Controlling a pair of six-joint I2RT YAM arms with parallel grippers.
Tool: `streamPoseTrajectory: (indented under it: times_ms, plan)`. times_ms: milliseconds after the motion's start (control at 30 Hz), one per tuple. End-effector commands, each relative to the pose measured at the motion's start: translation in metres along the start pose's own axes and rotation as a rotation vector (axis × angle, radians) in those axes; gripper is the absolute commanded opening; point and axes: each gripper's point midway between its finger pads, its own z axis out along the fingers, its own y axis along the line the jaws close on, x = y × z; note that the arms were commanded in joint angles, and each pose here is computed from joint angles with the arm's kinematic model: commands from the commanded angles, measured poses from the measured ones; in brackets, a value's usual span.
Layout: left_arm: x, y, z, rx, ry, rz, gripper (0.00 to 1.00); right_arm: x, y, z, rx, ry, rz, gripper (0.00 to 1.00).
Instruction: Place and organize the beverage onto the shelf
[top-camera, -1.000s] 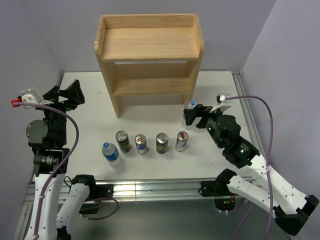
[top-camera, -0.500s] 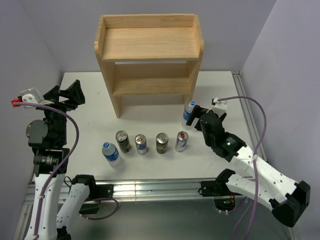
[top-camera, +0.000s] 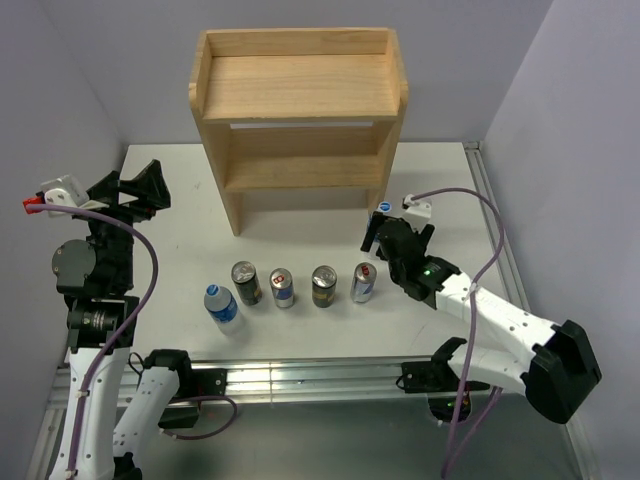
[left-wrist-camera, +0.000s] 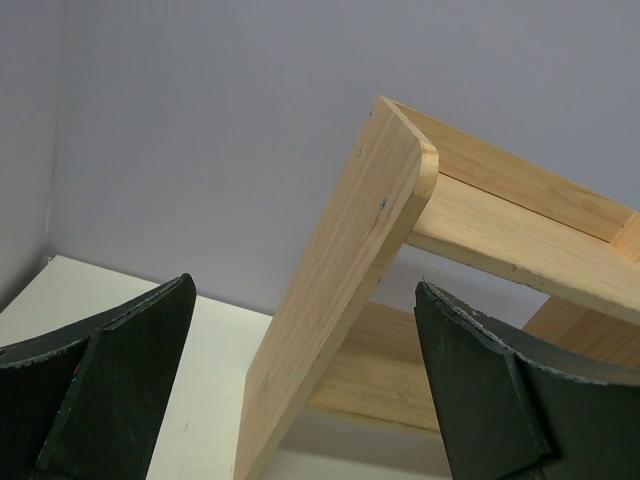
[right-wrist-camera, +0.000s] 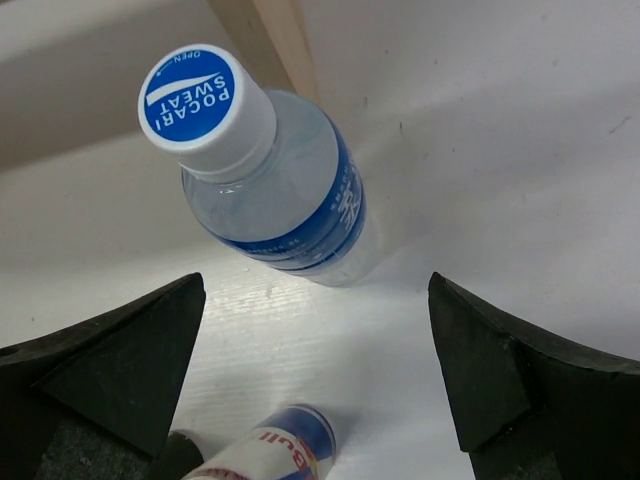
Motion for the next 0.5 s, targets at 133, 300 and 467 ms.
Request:
streamPoseTrajectory:
  times_ms: [133,300,467]
  plan:
    - [-0.005,-0.003,-0.002,0.022,-0.018,0.015,0.99,0.008,0.015,0.029,0.009,-0.008,0.028,1.00]
    - [-0.007,-0.002,-0.003,0.017,-0.023,0.015,0.99,0.012,0.014,0.037,0.039,-0.004,0.011,1.00]
    - [-0.008,-0.003,-0.004,0.021,-0.028,0.013,0.98,0.019,0.010,0.044,0.058,0.001,-0.002,1.00]
